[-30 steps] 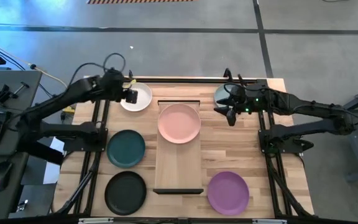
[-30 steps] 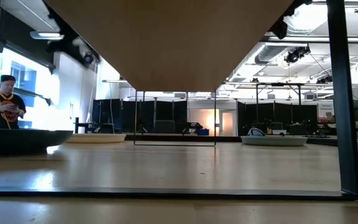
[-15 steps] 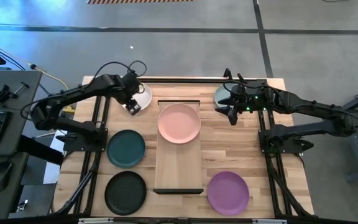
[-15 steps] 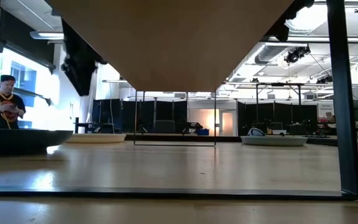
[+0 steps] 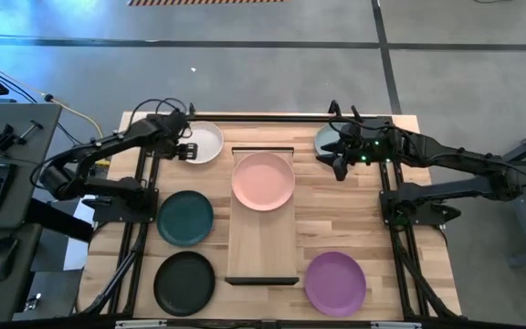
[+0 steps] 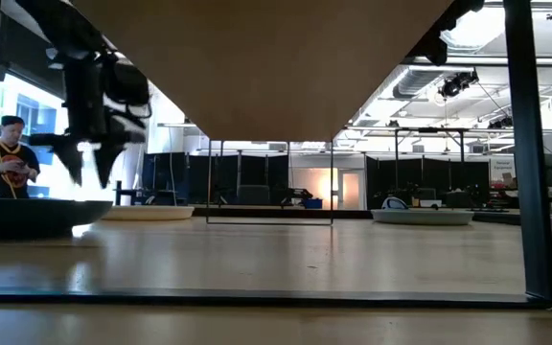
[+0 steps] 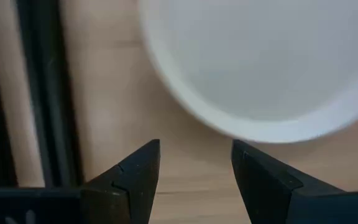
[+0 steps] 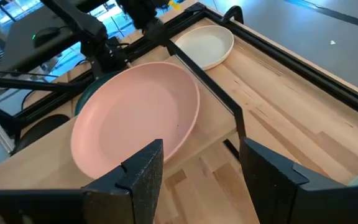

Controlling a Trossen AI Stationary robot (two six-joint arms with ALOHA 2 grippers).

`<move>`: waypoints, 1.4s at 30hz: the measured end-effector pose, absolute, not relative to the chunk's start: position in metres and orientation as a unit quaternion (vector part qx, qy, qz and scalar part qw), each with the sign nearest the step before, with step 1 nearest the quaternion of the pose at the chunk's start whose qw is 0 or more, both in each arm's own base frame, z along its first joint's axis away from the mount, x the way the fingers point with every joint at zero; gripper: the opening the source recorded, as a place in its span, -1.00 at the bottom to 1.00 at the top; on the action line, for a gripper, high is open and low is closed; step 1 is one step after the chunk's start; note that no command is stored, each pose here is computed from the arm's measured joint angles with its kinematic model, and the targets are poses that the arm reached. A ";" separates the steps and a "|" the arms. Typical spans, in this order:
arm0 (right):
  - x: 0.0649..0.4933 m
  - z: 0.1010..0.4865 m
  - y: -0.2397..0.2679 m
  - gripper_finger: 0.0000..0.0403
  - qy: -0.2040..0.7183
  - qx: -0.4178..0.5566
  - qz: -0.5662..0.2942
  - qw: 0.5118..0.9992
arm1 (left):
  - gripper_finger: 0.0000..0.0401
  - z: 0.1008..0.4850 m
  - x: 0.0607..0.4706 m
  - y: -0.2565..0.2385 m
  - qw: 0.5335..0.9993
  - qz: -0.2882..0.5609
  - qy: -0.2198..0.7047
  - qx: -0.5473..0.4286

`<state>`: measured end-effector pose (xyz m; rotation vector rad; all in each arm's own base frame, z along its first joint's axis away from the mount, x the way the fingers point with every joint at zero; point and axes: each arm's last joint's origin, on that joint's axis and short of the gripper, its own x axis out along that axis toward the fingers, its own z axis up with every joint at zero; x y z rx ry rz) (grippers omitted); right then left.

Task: Place and stack plates onto a shelf
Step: Put the white plate on the shelf

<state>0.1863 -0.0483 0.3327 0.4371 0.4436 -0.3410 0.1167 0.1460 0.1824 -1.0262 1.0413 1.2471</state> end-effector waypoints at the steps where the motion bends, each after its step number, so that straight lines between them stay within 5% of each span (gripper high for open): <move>1: 0.186 0.333 -0.048 -0.04 0.217 0.213 -0.169 0.937 | -0.06 0.178 0.115 0.144 0.564 0.544 0.436 -0.443; 12: 0.186 0.333 -0.049 -0.04 0.216 0.208 -0.175 0.938 | -0.06 0.159 0.117 0.150 0.540 0.605 0.283 -0.512; 25: 0.186 0.333 -0.049 -0.04 0.218 0.201 -0.174 0.939 | -0.20 0.137 0.113 0.144 0.501 0.620 0.238 -0.555; 31: 0.186 0.333 -0.049 -0.04 0.218 0.201 -0.174 0.939 | -0.41 0.137 0.113 0.144 0.503 0.620 0.233 -0.555; 39: 0.186 0.333 -0.049 -0.04 0.216 0.212 -0.176 0.937 | -0.94 0.137 0.113 0.145 0.528 0.610 0.260 -0.530; 42: 0.186 0.333 -0.049 -0.04 0.215 0.217 -0.177 0.936 | -0.96 0.138 0.113 0.144 0.534 0.607 0.266 -0.526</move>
